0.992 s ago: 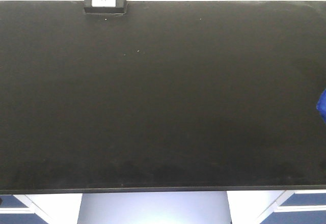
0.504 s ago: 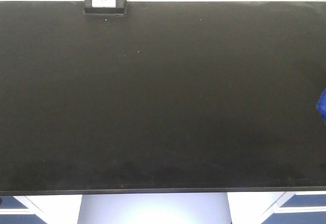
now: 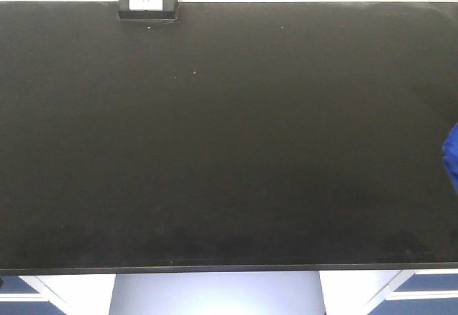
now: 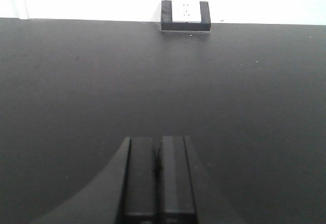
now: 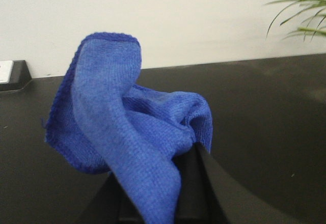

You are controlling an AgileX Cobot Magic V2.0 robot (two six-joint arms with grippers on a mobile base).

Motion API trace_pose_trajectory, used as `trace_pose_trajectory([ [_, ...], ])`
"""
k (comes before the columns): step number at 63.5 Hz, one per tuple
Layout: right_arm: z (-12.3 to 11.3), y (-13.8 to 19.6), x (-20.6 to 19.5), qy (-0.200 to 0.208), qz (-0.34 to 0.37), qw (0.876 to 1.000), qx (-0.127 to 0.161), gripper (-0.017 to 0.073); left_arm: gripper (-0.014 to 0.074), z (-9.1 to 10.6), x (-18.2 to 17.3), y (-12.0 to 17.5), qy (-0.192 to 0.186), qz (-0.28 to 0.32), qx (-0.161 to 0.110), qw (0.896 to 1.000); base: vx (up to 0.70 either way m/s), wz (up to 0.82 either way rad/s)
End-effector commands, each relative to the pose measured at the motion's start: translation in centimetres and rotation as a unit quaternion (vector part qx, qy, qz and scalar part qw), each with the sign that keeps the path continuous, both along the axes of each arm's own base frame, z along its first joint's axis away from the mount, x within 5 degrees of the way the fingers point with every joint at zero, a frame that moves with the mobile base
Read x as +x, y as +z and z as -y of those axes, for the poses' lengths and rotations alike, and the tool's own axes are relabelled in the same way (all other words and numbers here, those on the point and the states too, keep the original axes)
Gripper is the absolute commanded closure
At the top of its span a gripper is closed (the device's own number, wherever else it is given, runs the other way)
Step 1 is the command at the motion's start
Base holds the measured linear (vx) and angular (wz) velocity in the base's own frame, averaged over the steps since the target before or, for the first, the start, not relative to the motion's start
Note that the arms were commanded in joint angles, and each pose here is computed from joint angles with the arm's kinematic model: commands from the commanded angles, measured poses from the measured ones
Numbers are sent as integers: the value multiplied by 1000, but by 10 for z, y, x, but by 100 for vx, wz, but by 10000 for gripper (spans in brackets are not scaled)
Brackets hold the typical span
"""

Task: Wipe right workspace with blue cloth
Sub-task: 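Lower the held blue cloth onto the bench top with the right gripper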

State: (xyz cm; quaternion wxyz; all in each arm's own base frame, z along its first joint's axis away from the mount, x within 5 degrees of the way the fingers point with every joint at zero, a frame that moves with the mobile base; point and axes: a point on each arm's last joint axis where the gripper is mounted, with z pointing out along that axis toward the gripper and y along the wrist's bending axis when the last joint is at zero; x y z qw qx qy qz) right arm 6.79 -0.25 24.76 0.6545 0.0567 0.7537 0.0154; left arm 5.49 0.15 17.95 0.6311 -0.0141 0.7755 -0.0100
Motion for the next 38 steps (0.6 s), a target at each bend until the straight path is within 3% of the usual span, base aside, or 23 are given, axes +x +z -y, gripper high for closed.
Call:
trace_pose_trajectory([
  [1, 1, 19, 6, -4, 22, 1000, 12, 562, 599, 1, 1, -2, -7, 32, -5, 999, 0, 0],
  [9, 3, 26, 30, 6, -58, 998, -14, 562, 599, 1, 1, -2, -7, 32, -5, 999, 0, 0],
  [16, 6, 30, 66, 19, -146, 988, -37, 562, 599, 1, 1, -2, -7, 32, -5, 999, 0, 0],
  [27, 12, 18, 133, 38, -264, 963, -44, 562, 599, 1, 1, -2, -7, 32, -5, 999, 0, 0],
  [38, 18, -10, 199, 45, -343, 938, -32, 562, 599, 1, 1, -2, -7, 32, -5, 999, 0, 0],
])
